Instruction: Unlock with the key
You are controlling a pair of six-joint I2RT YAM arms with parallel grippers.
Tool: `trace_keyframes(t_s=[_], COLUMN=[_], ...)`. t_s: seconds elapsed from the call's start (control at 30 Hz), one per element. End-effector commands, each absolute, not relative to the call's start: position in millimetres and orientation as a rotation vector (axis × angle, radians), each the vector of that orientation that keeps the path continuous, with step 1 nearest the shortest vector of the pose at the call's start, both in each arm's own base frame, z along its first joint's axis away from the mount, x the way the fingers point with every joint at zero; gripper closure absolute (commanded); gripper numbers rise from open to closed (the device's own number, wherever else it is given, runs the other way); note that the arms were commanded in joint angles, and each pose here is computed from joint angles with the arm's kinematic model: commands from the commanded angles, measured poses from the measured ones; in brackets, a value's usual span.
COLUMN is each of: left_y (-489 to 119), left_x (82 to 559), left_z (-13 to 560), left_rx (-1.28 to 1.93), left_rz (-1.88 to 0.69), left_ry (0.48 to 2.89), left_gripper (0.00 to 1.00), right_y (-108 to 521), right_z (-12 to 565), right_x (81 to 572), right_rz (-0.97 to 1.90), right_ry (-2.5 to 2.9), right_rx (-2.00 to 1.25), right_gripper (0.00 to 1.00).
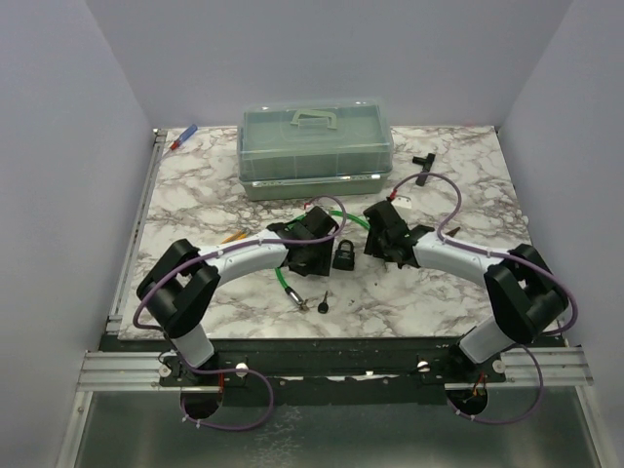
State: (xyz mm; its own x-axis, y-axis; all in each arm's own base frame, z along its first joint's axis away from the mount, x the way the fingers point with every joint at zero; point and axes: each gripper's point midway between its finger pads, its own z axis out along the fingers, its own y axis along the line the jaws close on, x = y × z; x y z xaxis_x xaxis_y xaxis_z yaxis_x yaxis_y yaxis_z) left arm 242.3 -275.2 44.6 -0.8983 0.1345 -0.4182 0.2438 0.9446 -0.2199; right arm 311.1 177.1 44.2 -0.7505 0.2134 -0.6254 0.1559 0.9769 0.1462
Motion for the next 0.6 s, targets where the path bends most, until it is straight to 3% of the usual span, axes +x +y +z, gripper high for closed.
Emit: trace_keyframes(t_s=[0.0, 0.1, 0.23, 0.37, 0.57], left_y=[-269, -260, -237, -224, -242], left_x=[254, 264, 276, 279, 250], left_z=[67, 86, 120, 152, 158], left_rx=[0.211, 0.206, 0.204, 0.196, 0.263], left_rz=[-0.352, -0.310, -0.221, -0.236, -0.488], left_ry=[2.610, 2.528, 2.383, 2.240, 2.219], left_gripper=[0.38, 0.35, 0.26, 0.03, 0.01], right_y=[186, 206, 227, 239, 245], right_z=[76, 88, 101, 103, 78], right_x=[309, 296, 288, 292, 296], right_rz=[0.224, 0.397, 0.551, 0.568, 0.429], right_ry=[2.412, 2.450, 2.482, 2.521, 2.645], right_rx=[0.253, 0.270, 0.324, 0.322, 0.308], right_gripper=[0.45, 0.25, 0.12, 0.09, 0.07])
